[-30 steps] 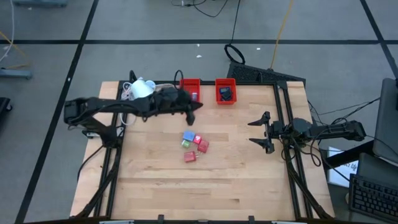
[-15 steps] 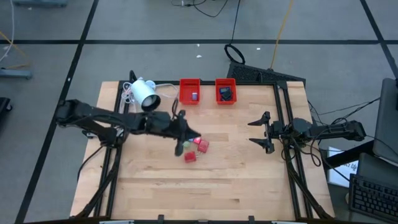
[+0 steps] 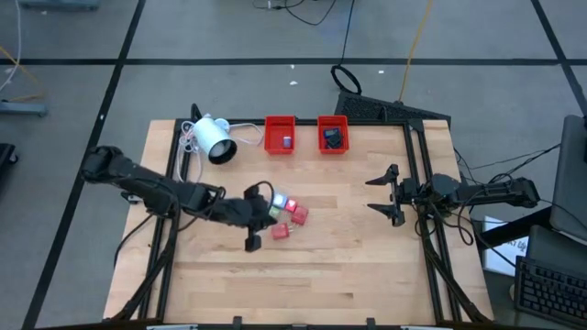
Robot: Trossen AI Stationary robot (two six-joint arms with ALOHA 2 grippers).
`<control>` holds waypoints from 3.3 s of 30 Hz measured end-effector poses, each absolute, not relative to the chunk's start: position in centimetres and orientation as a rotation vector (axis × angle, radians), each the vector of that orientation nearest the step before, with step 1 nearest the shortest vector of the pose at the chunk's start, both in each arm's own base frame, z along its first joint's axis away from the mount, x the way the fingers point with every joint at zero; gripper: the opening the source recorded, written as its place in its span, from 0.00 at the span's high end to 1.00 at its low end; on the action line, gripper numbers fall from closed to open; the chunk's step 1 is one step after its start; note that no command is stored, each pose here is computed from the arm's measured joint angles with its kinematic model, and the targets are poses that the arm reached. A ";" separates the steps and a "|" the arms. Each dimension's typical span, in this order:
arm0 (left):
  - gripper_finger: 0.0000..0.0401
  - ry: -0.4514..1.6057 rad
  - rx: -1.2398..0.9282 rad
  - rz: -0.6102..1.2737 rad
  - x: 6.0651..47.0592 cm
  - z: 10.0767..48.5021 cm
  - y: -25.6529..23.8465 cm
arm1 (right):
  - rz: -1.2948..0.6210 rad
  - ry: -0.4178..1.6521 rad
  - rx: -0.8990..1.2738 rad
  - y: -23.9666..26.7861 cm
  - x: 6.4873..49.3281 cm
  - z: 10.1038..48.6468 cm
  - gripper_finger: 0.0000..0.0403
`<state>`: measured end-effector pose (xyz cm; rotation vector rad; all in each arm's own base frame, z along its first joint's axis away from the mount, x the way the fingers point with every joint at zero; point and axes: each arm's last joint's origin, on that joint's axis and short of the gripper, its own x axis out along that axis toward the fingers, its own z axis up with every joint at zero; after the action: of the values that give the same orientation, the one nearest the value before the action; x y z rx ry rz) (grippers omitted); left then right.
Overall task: Pick & Place Office items
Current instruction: Put the bottom red charger adapter into the left red bin
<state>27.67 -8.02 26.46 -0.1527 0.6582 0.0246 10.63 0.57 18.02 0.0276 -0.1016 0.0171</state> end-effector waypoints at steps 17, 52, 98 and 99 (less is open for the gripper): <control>0.93 0.851 0.017 0.086 24.2 20.2 -9.4 | 0.017 -0.102 0.028 0.6 10.6 18.0 0.21; 0.37 0.627 -0.091 0.117 27.3 19.4 -9.8 | 0.017 -0.103 0.028 0.6 10.6 18.0 0.21; 0.36 0.772 -0.131 0.225 29.8 11.7 -10.0 | 0.017 -0.104 0.028 0.6 10.6 18.0 0.21; 0.36 0.768 -0.128 0.235 29.8 11.7 -9.9 | 0.017 -0.104 0.028 0.6 10.6 18.0 0.21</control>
<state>29.82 -9.93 11.69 -0.1276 0.7685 0.2345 10.63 0.57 18.05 0.0277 -0.1038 0.0171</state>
